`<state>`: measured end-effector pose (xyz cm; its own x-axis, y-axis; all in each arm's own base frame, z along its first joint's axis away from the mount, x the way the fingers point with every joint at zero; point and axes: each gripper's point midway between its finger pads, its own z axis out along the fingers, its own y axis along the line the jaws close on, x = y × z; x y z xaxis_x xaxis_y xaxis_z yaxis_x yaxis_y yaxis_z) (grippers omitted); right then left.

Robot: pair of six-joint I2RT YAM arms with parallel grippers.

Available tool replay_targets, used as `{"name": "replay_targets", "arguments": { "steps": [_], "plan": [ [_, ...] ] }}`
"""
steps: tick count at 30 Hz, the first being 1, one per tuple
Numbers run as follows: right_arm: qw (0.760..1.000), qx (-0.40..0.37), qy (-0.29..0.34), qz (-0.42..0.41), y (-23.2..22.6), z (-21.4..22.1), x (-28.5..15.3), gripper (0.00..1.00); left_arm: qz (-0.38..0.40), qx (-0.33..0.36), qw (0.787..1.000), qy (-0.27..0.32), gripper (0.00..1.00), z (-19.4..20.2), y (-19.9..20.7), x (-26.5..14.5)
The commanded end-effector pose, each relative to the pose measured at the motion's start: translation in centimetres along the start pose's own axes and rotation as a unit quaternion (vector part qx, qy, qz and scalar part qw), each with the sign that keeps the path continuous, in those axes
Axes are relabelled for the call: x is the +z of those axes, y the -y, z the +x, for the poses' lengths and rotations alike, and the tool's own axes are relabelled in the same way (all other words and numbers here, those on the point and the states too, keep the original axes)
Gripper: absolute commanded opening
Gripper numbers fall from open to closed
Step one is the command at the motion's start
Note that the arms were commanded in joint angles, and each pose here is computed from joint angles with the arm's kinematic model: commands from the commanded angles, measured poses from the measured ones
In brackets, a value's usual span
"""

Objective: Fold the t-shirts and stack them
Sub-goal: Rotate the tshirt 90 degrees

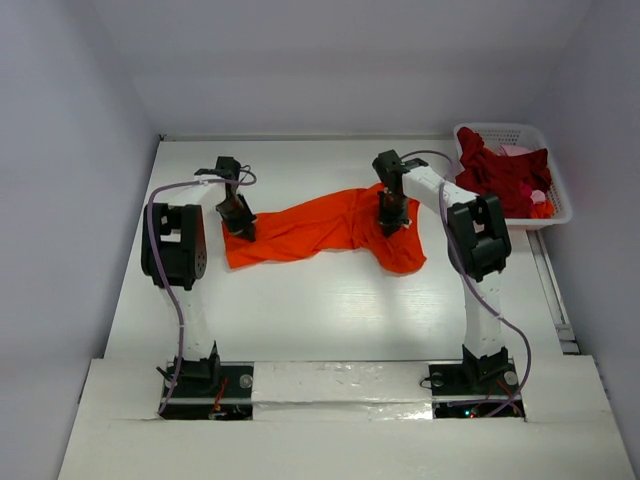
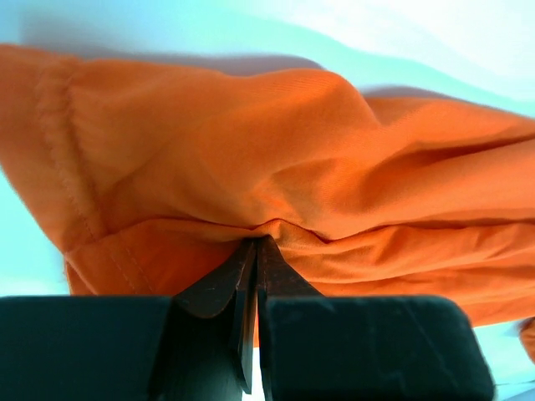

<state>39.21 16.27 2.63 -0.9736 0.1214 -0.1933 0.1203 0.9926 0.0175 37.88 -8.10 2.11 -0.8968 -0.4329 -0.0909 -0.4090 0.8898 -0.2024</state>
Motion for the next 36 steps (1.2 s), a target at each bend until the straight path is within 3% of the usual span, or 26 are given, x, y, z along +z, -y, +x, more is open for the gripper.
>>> {"name": "replay_targets", "arguments": {
  "steps": [1,20,36],
  "plan": [
    [1.000,-0.008,0.010,-0.011,-0.7,-1.2,-0.3,0.00,-0.041,-0.005,0.998,-0.041,0.00,3.3,-2.3,-0.3],
    [0.999,0.001,0.026,-0.032,-2.8,-4.1,-1.1,0.00,-0.025,0.036,0.994,-0.102,0.00,11.9,-0.7,1.3],
    [0.998,0.000,0.038,-0.049,-4.7,-7.0,-1.0,0.00,-0.034,0.053,0.992,-0.110,0.00,14.7,-1.6,-0.4]
  ]
}}
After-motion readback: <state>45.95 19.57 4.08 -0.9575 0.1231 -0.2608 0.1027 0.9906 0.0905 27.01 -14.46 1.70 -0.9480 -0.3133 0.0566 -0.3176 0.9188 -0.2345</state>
